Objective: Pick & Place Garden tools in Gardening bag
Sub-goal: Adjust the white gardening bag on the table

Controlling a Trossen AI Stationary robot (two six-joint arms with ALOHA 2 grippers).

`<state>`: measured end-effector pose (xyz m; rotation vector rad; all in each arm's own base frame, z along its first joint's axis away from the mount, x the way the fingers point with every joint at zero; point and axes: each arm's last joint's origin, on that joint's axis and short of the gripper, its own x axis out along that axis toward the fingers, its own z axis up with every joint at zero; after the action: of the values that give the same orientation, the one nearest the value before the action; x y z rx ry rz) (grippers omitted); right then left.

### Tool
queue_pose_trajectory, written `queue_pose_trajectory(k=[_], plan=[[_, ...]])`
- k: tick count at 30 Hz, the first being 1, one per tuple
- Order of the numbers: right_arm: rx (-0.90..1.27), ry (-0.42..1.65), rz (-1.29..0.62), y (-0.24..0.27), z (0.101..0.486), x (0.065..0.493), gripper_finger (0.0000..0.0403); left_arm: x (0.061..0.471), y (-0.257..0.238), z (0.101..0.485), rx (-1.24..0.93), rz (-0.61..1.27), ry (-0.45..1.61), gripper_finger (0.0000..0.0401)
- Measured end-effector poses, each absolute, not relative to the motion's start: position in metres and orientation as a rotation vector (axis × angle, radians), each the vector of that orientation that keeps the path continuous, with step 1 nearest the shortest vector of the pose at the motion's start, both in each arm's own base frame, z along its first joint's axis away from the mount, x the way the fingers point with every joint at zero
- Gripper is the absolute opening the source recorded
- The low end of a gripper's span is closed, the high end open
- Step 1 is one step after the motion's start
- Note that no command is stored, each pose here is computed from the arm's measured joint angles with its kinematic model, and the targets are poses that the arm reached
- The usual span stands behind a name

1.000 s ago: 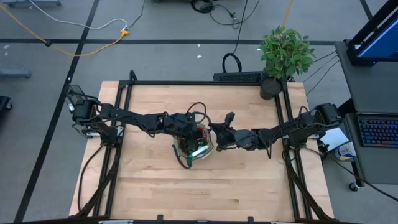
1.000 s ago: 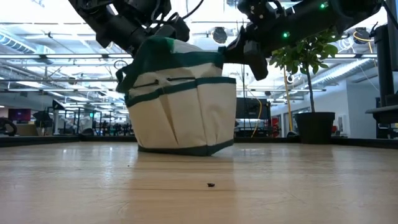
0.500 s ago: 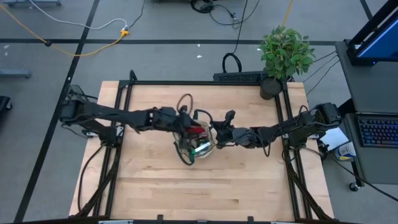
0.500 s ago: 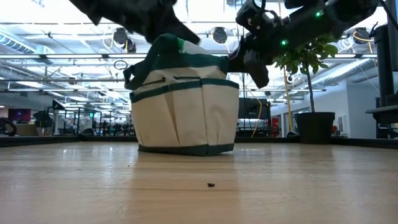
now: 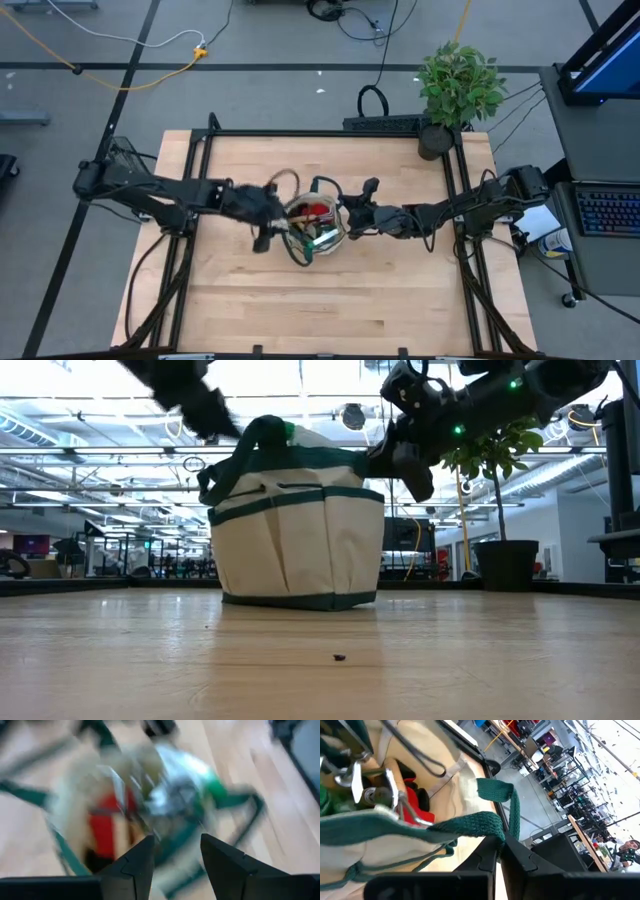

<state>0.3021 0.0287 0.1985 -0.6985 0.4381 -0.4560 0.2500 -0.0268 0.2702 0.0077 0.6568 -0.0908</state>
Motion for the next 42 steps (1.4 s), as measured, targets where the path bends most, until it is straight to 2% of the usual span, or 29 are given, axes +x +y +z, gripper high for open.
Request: queue_pose_trajectory(k=[5,9,18,26,31,35,42], plan=[[-0.707,0.462,-0.441,0.029,0.190,0.297,0.0010,0.250,-0.047,0.251,0.035,-0.084,0.793,0.0168],[-0.705,0.470,-0.432,0.030,0.186,0.295,0.0037,0.254,-0.055,0.245,0.081,-0.043,0.801,0.0168],[-0.479,0.483,-0.422,0.031,0.179,0.292,0.0086,0.255,-0.061,0.240,0.065,-0.031,0.827,0.0168],[-0.292,0.493,-0.214,0.037,0.172,0.292,0.0090,0.256,-0.053,0.240,0.107,0.097,0.807,0.0168],[-0.243,0.373,-0.151,0.040,0.183,0.297,0.0090,0.265,-0.042,0.238,0.128,0.124,0.788,0.0168],[-0.253,0.378,-0.138,0.040,0.182,0.297,0.0089,0.281,-0.034,0.231,0.161,0.134,0.744,0.0168],[-0.113,0.418,-0.057,0.045,0.178,0.295,0.0089,0.290,-0.029,0.232,0.239,0.125,0.683,0.0168]])
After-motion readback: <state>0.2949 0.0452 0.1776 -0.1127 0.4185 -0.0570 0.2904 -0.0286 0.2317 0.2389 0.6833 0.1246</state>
